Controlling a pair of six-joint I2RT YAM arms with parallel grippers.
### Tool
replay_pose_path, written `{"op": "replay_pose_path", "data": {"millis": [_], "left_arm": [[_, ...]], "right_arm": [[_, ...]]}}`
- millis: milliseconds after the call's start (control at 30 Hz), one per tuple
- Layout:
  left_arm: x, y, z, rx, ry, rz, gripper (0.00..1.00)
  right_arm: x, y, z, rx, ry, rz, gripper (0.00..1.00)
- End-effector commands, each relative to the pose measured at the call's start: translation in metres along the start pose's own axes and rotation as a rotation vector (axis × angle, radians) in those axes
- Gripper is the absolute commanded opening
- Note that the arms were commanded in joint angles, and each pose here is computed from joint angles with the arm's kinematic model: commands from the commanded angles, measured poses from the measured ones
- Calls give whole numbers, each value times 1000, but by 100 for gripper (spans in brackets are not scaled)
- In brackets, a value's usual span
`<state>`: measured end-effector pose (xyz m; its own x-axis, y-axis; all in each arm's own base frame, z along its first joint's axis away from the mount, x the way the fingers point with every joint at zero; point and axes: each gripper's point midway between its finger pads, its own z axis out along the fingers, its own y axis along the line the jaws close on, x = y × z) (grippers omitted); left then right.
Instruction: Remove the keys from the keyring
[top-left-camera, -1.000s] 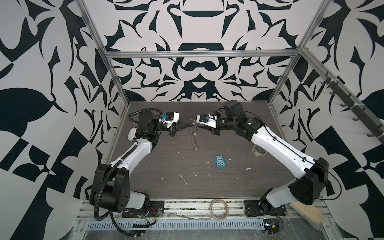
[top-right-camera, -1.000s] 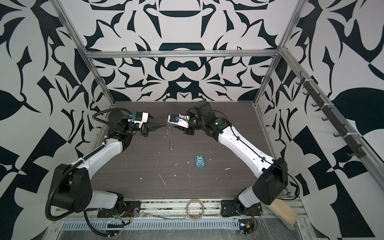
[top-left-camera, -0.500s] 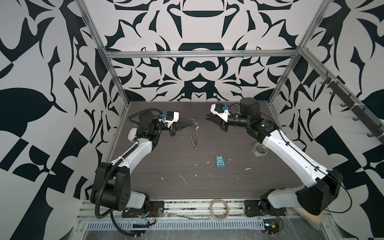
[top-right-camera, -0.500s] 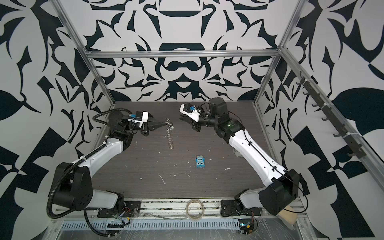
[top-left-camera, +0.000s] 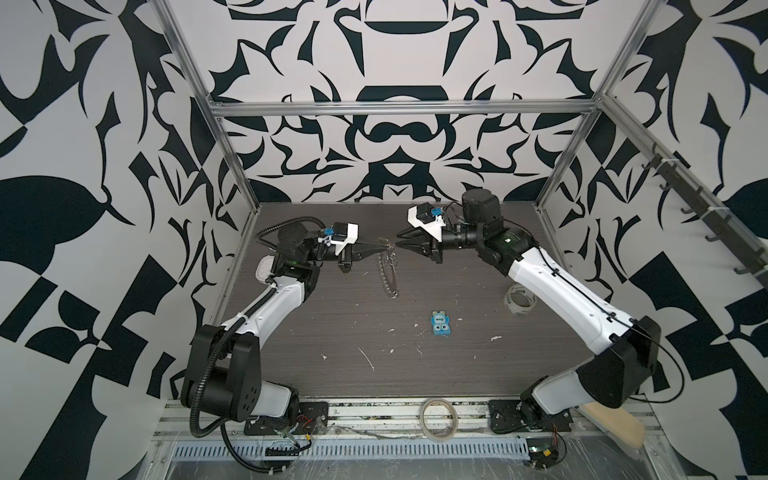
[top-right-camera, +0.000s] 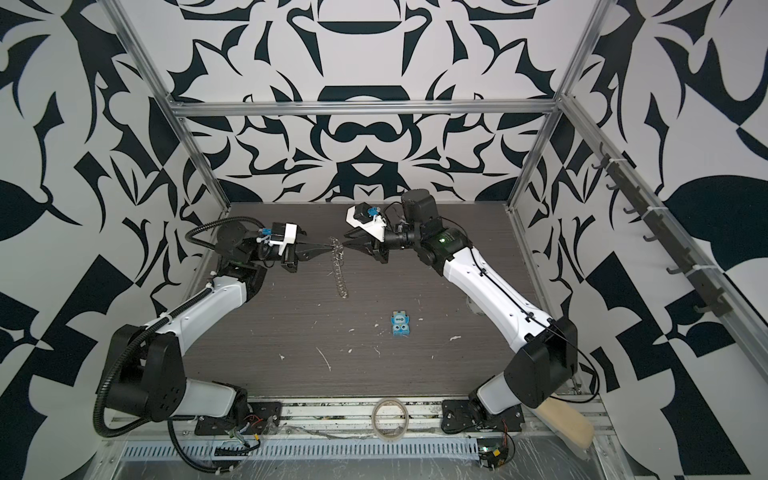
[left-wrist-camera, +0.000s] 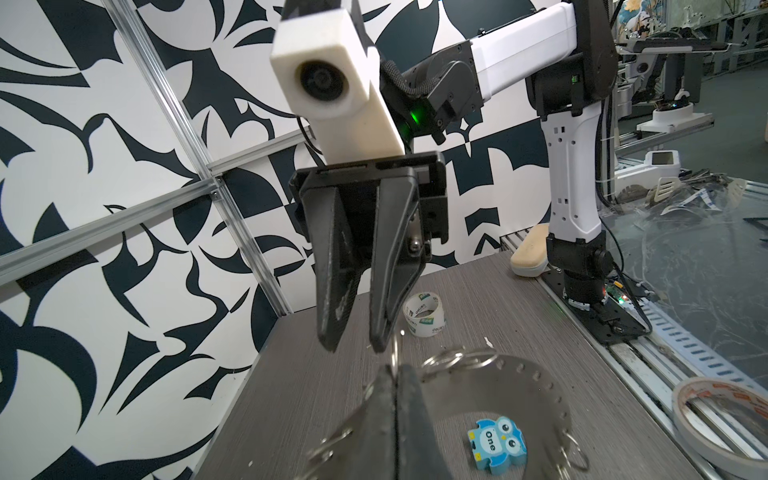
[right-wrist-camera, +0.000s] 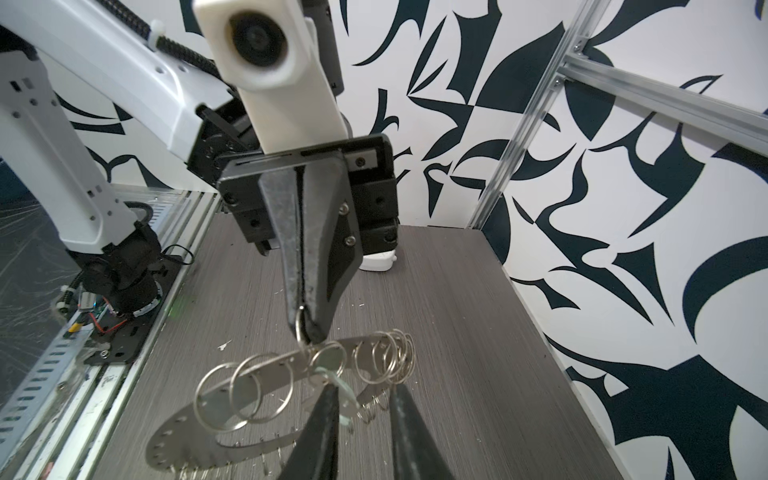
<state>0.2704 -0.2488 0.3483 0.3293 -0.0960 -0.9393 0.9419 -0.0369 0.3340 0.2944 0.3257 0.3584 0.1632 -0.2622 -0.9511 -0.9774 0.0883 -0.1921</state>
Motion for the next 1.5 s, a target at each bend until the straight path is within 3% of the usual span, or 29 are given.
{"op": "replay_pose_path", "data": {"millis": [0,400,633,800,1467], "left_arm": [[-8,1,1,10,-9,33,0],[-8,-1,1,19,-7,30,0],[-10,-1,1,26,-6,28,0],[-10,-2,1,26,-6,26,0],[-6,-4,1,34,-2,15,0]], "right_arm": [[-27,13,-11,-40,-38,-51,23],[-19,16,-3,-67,26,-24,24],[-1,14,-1,-40,61,-11,34],[-12,18,-2,-70,32,-7,30],[-11,19,5,-93,55,-3,27]]}}
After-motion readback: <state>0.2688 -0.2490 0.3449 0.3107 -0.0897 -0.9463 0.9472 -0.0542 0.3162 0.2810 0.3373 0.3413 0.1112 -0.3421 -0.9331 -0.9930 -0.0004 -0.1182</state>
